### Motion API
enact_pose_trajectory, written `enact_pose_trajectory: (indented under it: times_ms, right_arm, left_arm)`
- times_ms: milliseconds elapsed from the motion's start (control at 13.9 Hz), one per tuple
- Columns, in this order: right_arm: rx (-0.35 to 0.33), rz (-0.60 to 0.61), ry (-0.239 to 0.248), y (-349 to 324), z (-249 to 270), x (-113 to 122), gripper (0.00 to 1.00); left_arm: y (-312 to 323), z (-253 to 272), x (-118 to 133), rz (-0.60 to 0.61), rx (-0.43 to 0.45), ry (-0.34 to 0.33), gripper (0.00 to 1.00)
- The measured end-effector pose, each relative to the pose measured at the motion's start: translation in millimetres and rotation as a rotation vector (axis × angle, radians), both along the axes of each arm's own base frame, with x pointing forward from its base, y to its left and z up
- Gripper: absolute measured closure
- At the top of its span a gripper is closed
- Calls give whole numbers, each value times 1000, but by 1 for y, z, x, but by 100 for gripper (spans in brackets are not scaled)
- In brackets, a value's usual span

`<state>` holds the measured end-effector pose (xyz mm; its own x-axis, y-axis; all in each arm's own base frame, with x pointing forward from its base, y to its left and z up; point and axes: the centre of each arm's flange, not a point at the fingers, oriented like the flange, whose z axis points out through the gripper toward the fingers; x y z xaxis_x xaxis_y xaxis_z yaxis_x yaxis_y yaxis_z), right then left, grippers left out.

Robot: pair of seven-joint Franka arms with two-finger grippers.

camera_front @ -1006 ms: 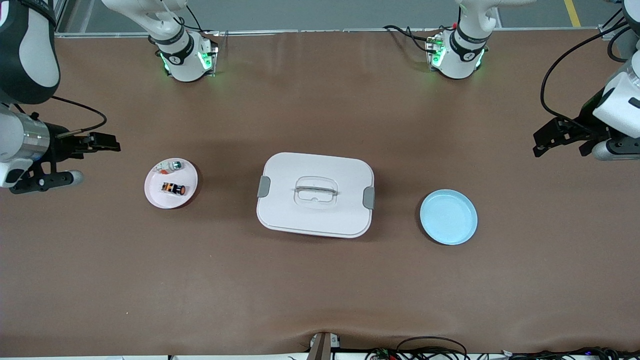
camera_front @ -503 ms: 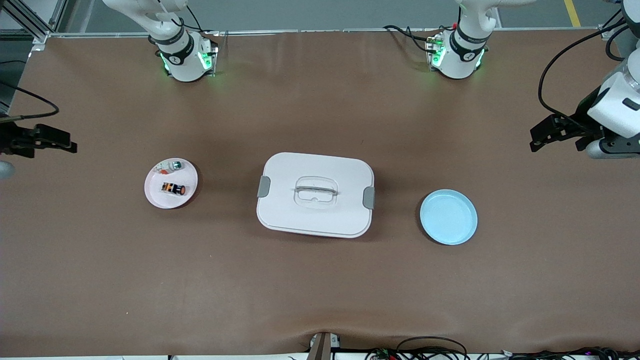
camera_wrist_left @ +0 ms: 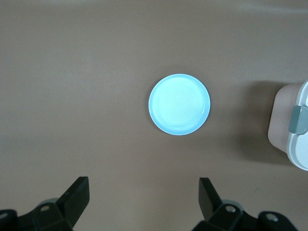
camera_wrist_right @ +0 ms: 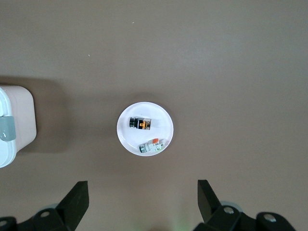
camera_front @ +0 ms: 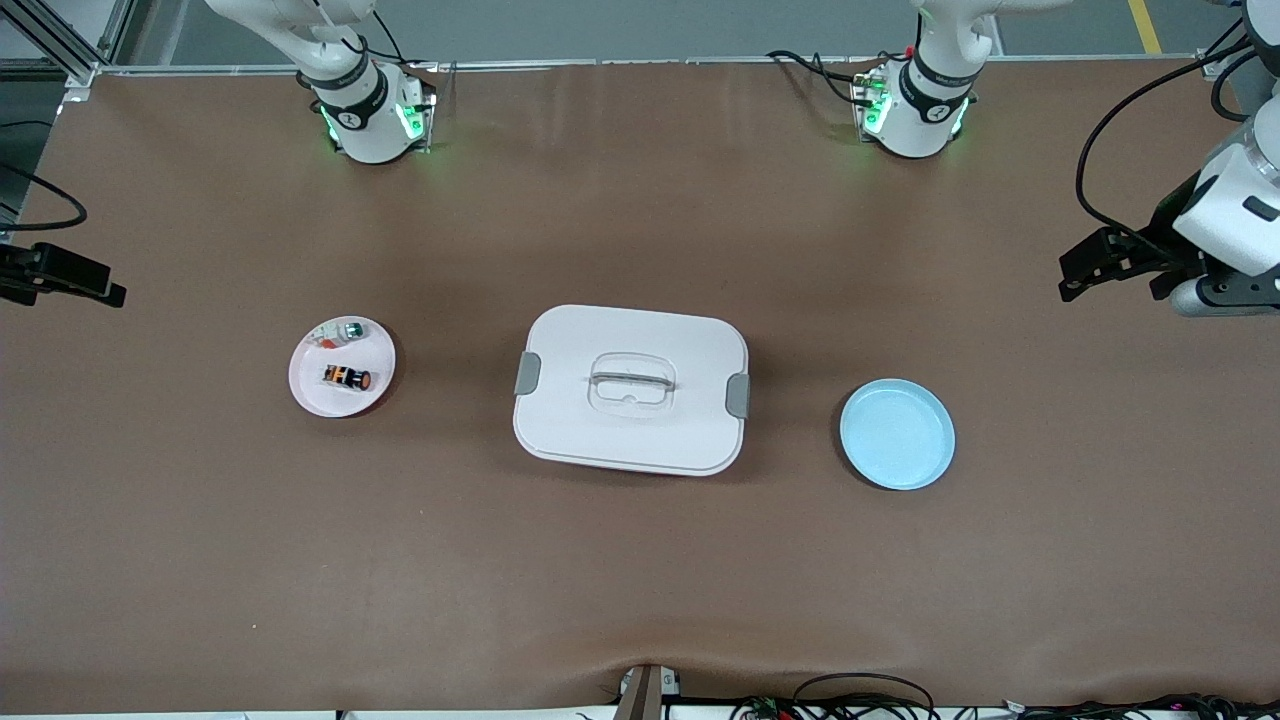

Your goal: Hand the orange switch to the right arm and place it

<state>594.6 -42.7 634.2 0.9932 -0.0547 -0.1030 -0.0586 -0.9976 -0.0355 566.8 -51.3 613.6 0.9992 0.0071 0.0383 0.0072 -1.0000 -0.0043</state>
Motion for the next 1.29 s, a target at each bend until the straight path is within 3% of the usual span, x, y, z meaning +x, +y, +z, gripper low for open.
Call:
enact_pose_trajectory:
  times_ms: [718,1293]
  right_arm:
    - [1,3,8,3,10,-14,0]
    - [2,21,-42,13,9,-36,0]
  left_arm:
    - [2,1,-1,3,0,4,0]
    - [2,1,-1,4,1,6,0]
